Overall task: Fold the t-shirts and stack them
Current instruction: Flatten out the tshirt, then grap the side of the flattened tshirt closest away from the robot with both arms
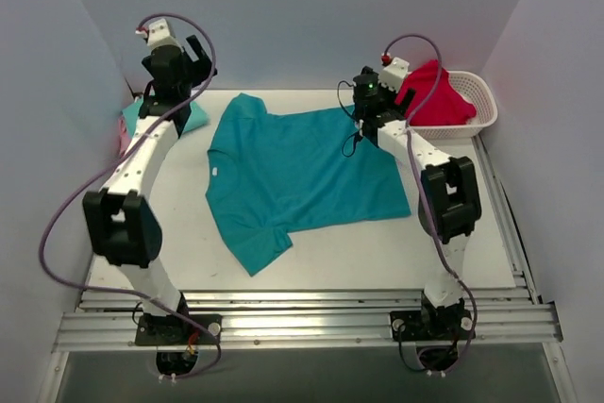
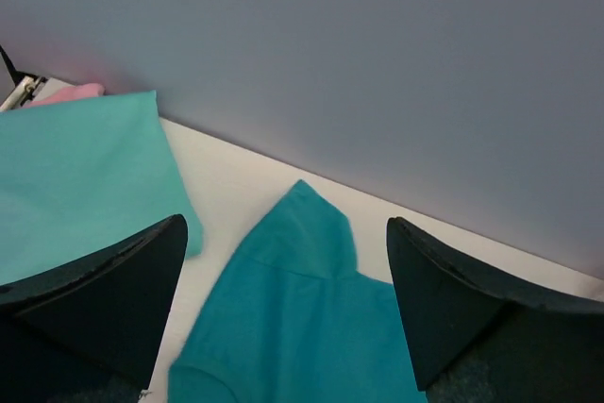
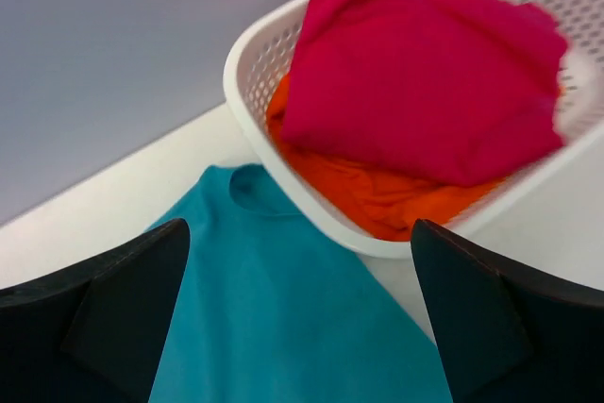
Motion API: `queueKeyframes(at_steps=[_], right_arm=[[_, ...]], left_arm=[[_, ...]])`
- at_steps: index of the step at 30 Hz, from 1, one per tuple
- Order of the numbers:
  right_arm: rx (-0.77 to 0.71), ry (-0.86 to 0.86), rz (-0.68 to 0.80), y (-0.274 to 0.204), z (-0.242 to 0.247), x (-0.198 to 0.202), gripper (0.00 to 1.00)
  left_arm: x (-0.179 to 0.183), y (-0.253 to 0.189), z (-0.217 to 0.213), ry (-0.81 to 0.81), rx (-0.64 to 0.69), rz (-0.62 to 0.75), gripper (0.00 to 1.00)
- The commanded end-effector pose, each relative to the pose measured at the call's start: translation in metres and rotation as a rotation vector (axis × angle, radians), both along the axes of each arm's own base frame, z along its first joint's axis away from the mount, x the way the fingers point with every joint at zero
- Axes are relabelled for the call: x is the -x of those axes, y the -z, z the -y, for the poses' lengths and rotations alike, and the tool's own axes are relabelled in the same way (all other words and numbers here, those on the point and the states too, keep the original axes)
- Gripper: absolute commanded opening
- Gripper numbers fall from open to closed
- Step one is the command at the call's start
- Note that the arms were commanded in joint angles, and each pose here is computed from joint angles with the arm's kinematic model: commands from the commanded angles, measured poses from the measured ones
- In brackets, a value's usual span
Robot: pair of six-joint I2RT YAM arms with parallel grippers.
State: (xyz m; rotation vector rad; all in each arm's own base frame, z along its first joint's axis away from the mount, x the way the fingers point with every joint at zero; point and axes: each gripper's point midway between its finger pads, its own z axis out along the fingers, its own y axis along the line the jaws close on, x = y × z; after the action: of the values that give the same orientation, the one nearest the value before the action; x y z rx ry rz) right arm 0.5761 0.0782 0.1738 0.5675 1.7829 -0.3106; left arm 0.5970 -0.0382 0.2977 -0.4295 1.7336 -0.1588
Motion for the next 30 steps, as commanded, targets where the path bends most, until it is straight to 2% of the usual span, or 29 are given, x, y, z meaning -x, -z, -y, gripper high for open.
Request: queueKeyframes(at_steps=[1, 2, 3, 5, 6, 7, 8, 9, 10, 11, 12, 13, 14, 15, 17, 18, 19, 20, 25, 30], right_arm=[[-0.004, 0.095, 0.168, -0.068, 0.002, 0.051, 0.99], [-0.022, 0.068, 0.161, -0.063, -0.004, 0.06, 0.99], [-0.068, 0.047, 0.186, -0.071, -0.009, 0.072, 0.99], [-0.079, 0.007, 0.119, -0.036, -0.02, 0.101, 1.0], [-0.102, 0.01, 0.126, -0.037, -0.02, 0.118, 1.0], [-0.127, 0.001, 0.091, -0.005, -0.029, 0.143, 1.0], [-0.144, 0.007, 0.108, -0.006, -0.03, 0.16, 1.0], [-0.139, -0.004, 0.092, 0.006, -0.035, 0.176, 1.0], [-0.137, 0.007, 0.067, 0.031, -0.034, 0.199, 1.0], [-0.155, -0.018, 0.091, 0.029, -0.048, 0.217, 1.0], [-0.14, 0.006, 0.067, 0.039, -0.042, 0.231, 1.0], [-0.211, 0.021, 0.085, 0.042, -0.044, 0.237, 1.0], [-0.242, 0.003, 0.085, 0.041, -0.047, 0.245, 1.0], [-0.239, -0.017, 0.06, 0.044, -0.05, 0.255, 1.0], [-0.271, -0.087, 0.096, 0.032, -0.071, 0.281, 1.0], [-0.214, -0.085, 0.091, 0.032, -0.064, 0.295, 1.0], [-0.221, -0.096, 0.1, 0.032, -0.065, 0.305, 1.0], [-0.27, -0.103, 0.122, 0.028, -0.069, 0.312, 1.0], [-0.267, -0.196, 0.054, 0.043, -0.08, 0.336, 1.0], [-0.218, -0.183, 0.066, 0.039, -0.077, 0.336, 1.0]], left_arm=[[0.061, -0.03, 0.03, -0.005, 0.047, 0.105, 0.96], [0.092, -0.004, 0.047, 0.016, 0.053, 0.055, 0.96], [0.106, 0.009, 0.051, 0.008, 0.055, 0.033, 0.96], [0.139, 0.023, 0.062, 0.011, 0.115, 0.01, 0.96], [0.159, 0.062, 0.074, 0.034, 0.109, -0.07, 0.97], [0.173, 0.077, 0.079, 0.032, 0.138, -0.11, 0.99], [0.191, 0.086, 0.08, 0.027, 0.145, -0.144, 1.0], [0.214, 0.119, 0.084, 0.016, 0.127, -0.21, 1.0], [0.227, 0.132, 0.086, 0.004, 0.151, -0.23, 1.0], [0.241, 0.133, 0.086, -0.01, 0.173, -0.225, 1.0], [0.263, 0.162, 0.089, -0.002, 0.16, -0.276, 0.95], [0.275, 0.17, 0.088, -0.029, 0.19, -0.284, 0.95], [0.287, 0.169, 0.089, -0.024, 0.21, -0.272, 0.94], [0.308, 0.188, 0.094, 0.002, 0.191, -0.31, 0.93], [0.332, 0.194, 0.087, -0.029, 0.217, -0.318, 0.93], [0.342, 0.199, 0.087, -0.014, 0.218, -0.331, 0.92], [0.361, 0.215, 0.086, -0.012, 0.213, -0.38, 0.92], [0.369, 0.212, 0.083, -0.011, 0.237, -0.366, 0.92], [0.401, 0.22, 0.087, 0.038, 0.331, -0.401, 0.88], [0.421, 0.231, 0.097, 0.076, 0.33, -0.466, 0.88]])
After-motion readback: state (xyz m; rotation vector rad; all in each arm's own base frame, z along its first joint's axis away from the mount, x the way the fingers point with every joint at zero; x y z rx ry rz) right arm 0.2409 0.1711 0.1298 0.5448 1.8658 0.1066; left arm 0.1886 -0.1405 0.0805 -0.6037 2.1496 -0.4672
